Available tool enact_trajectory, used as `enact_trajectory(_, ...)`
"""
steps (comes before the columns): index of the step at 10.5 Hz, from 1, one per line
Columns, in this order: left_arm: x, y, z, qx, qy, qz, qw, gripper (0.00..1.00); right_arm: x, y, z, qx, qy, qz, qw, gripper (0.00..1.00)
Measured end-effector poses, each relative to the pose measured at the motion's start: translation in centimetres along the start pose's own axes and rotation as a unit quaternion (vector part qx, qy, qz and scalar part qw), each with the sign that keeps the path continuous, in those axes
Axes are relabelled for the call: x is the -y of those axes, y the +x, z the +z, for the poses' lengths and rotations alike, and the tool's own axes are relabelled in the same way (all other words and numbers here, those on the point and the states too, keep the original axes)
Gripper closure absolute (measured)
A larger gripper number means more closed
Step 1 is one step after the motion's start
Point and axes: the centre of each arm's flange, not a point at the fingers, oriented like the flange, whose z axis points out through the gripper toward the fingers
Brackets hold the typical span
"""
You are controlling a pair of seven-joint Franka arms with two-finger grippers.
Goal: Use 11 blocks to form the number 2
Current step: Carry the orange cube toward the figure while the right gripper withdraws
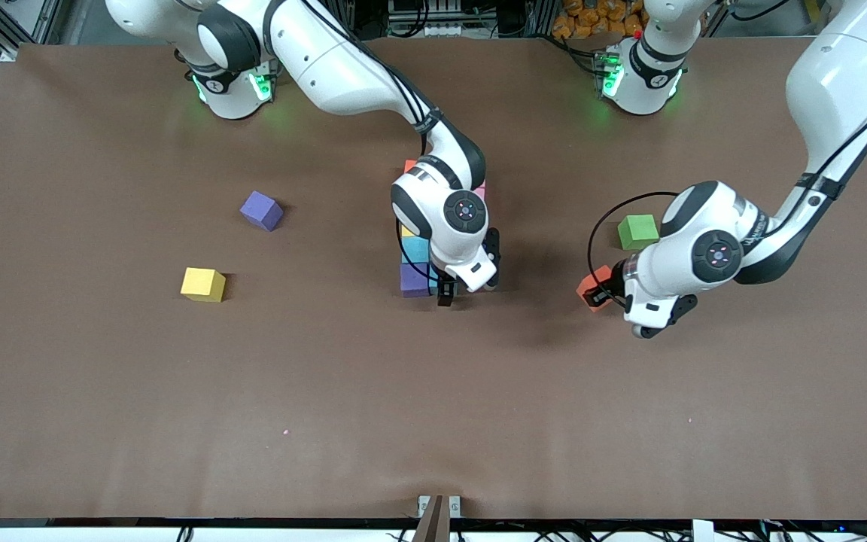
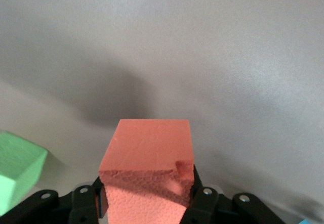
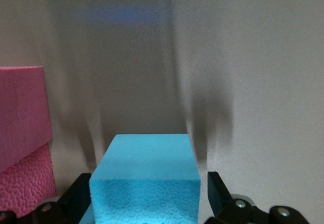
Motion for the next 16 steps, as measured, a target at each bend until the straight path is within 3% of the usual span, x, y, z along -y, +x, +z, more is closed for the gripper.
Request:
enact_trajectory(7,-3.8,-2.3,1.2,-0.008,0.004,-0.138,0.99,0.41,0.6,0.6,-4.7,-0.006,0.001,-0.006,1.0,0.0)
enact_trajectory(10,-6.6,-3.5,2.9,-0.017,0.01,-0.187,0.982,0.44,-1.8,-1.5,-6.2,-0.019,0.006,0.016,1.0,0.0)
enact_trajectory(13,-7.9,-3.7,3.5,0.008,0.007,-0.217,0.976,0.44,-9.1,-9.0,-8.9,-0.036,0.003,0.056,0.998,0.0)
enact_trajectory(16,-8.7,-4.9,5.1,0.004,0.021,-0.313,0.95,0.44,-16.4,-19.1,-10.3,-0.044,-0.007,0.09,0.995,0.0)
